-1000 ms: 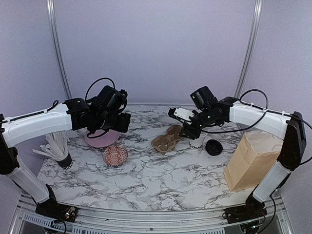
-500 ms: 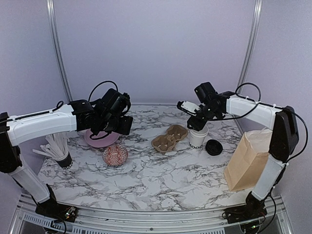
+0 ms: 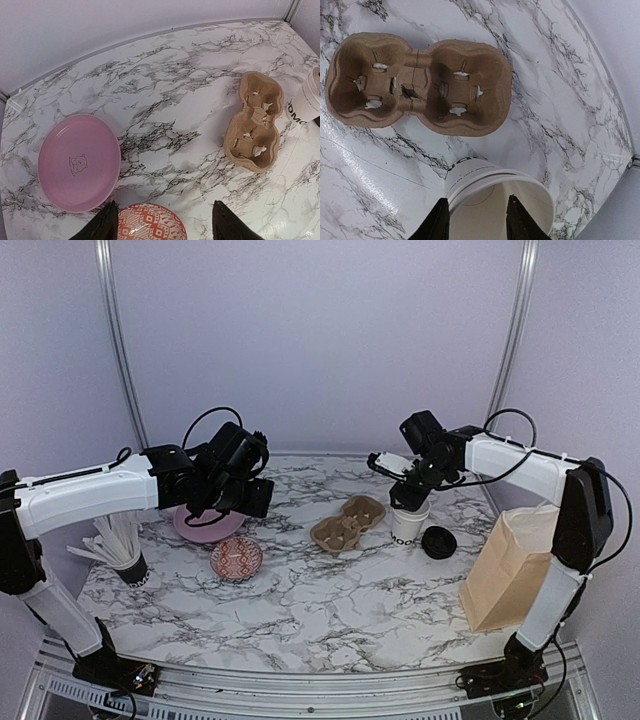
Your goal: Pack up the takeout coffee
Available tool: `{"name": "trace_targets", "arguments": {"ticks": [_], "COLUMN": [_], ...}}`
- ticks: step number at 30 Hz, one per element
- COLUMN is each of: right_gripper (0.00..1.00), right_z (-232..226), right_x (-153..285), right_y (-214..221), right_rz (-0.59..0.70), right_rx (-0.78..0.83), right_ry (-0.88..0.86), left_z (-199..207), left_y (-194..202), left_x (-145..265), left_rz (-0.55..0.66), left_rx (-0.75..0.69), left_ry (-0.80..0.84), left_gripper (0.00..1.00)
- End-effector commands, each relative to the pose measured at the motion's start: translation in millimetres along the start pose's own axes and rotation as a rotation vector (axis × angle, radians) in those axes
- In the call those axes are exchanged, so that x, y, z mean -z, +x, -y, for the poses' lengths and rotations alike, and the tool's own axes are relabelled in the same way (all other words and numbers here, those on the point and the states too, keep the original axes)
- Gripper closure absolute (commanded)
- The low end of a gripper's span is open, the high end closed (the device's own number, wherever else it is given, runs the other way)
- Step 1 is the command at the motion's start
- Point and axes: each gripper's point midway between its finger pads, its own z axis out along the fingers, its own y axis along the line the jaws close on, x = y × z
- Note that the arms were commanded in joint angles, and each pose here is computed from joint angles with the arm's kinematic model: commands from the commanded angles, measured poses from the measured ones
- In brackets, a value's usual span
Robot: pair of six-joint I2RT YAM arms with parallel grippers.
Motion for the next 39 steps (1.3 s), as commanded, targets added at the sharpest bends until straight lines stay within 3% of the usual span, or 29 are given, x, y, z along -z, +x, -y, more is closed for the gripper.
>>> {"name": "trace_targets", "arguments": {"ticks": [1,11,18,25,29,34,37,39], "right_gripper": [0.67,0.68,0.85,0.88,1.00,1.00,1.00,1.00], "right_z": [3,-1,-4,-7,-5,-1,16,4], "right_x": [7,8,10,8,13,33,39,43], "right_y": [6,11,13,15,11,-9,-11,-14], "right_rz": [-0.037,-0.065,-0.073,-0.083,-0.073,0.010,0.015,0.043], "right_rx": [-0.022,-0.032,-0.037,-0.036,-0.027,-0.002,0.014,0.034], "right_ry": [0.000,-0.023,-0.040,-0.053,-0.049,-0.043,0.050,-0.050], "left_z": [1,2,3,2,1,4,10,13], "left_y": [1,6,7,8,9,8,9,9], "left_x": [0,-2,-1,3,4,5,5,3], "left_rz": [-0.009,-0.018,-0.019,-0.015,-0.014,-0.012,-0.013,-0.015], "left_rx": [0.018,0.022,0.027,0.037,0.040,0.040,0.031,0.024], "left_ry": [0.013,0.017,0.026,0.029,0.031,0.043,0.063,0.076], "left_gripper": [0.36,0.36,0.36,0.36,0.36,0.36,0.36,0.36]}}
